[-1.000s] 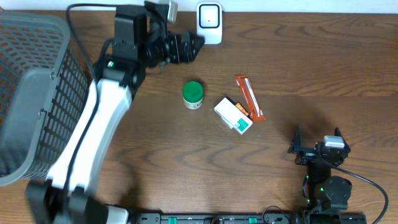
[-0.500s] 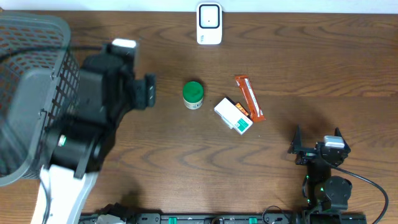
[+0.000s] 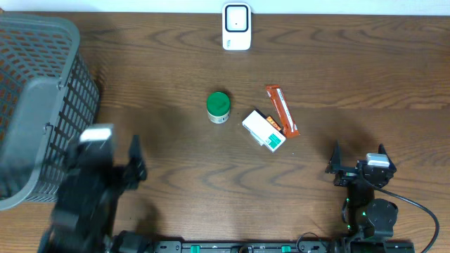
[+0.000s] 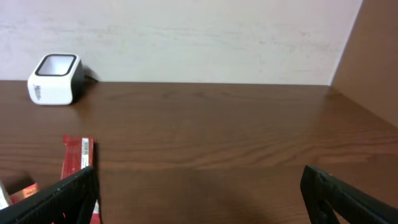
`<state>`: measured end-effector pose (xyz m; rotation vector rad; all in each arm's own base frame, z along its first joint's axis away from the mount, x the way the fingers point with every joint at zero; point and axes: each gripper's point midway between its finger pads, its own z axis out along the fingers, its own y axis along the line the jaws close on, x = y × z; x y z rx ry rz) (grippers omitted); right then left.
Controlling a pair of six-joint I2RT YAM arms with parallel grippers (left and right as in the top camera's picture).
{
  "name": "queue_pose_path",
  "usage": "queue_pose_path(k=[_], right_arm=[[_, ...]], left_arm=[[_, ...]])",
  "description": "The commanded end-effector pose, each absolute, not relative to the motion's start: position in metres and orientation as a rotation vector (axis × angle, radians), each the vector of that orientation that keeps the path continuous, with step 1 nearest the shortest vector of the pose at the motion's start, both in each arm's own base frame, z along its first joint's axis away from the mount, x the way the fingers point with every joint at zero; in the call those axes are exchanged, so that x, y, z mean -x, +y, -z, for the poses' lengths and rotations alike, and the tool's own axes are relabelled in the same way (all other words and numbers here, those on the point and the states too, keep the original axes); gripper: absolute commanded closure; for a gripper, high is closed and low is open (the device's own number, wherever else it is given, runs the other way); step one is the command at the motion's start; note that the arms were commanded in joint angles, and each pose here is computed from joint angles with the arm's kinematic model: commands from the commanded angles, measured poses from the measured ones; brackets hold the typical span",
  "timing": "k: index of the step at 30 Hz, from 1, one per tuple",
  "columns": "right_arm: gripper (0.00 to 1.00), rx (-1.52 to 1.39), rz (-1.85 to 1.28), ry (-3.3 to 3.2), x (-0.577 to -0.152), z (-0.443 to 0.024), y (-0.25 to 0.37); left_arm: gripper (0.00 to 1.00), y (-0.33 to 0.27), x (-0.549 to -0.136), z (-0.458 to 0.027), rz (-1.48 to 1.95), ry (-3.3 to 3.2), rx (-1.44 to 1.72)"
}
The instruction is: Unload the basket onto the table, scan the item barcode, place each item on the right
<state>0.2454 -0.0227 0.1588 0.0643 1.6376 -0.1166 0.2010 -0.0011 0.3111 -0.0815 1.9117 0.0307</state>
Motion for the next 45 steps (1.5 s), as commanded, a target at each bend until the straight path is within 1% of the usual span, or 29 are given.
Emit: queue_pose_path(k=[1, 4, 7, 10, 14, 20, 27, 32, 34, 38, 39, 40, 42, 43, 44, 45], right_arm=[[0.01, -0.07, 0.145, 1.597, -0.245, -0.169, -0.026], [0.01, -0.062, 0.132, 1.542, -0.245, -0.182, -0.023], [0.01, -0.065, 0.125, 1.54, -0.245, -0.182, -0.023], [0.01, -0.044, -0.073, 1.56, -0.247, -0.178, 0.001], [0.01, 0.146, -0.382, 1.557, -0.237, -0.182, 0.054], [0.01, -0.065, -0.61, 1.72, -0.231, -0.171, 0.06], [0.01, -0.3, -0.676, 1.881, -0.228, -0.217, 0.052], [0.01, -0.152, -0.943, 2.005, -0.229, -0.238, 0.093], [0.01, -0.1, -1.057, 2.053, -0.225, -0.234, 0.108], [0.01, -0.167, -1.08, 2.16, -0.231, -0.207, 0.108], [0.02, -0.185, -1.085, 2.187, -0.232, -0.2, 0.108], [0.1, -0.204, -1.091, 2.215, -0.233, -0.192, 0.108], [0.14, -0.242, -1.092, 2.269, -0.233, -0.175, 0.108], [0.13, -0.264, -1.092, 2.292, -0.234, -0.166, 0.107], [0.05, -0.309, -1.098, 2.316, -0.234, -0.157, 0.106], [0.02, -0.378, -1.104, 2.342, -0.234, -0.147, 0.105]], left_arm=[[0.15, 0.016, -0.174, -0.33, 0.0, 1.773, 0.193], [0.15, 0.02, -0.158, -0.338, 0.03, 1.714, 0.207], [0.15, 0.021, -0.154, -0.331, 0.022, 1.735, 0.203], [0.15, 0.021, -0.156, -0.319, 0.003, 1.79, 0.193], [0.15, 0.02, -0.157, -0.308, -0.017, 1.845, 0.183], [0.15, 0.02, -0.158, -0.307, -0.02, 1.851, 0.182], [0.15, 0.021, -0.156, -0.302, -0.028, 1.874, 0.178], [0.15, 0.021, -0.156, -0.301, -0.03, 1.879, 0.177], [0.15, 0.021, -0.156, -0.301, -0.03, 1.879, 0.177], [0.15, 0.021, -0.156, -0.301, -0.03, 1.879, 0.177], [0.15, 0.021, -0.156, -0.301, -0.03, 1.879, 0.177], [0.15, 0.021, -0.156, -0.301, -0.03, 1.879, 0.177], [0.15, 0.021, -0.156, -0.301, -0.025, 1.879, 0.184], [0.15, 0.021, -0.156, -0.301, -0.021, 1.878, 0.19], [0.15, 0.021, -0.156, -0.301, -0.017, 1.878, 0.195], [0.15, 0.021, -0.156, -0.301, -0.017, 1.878, 0.195]])
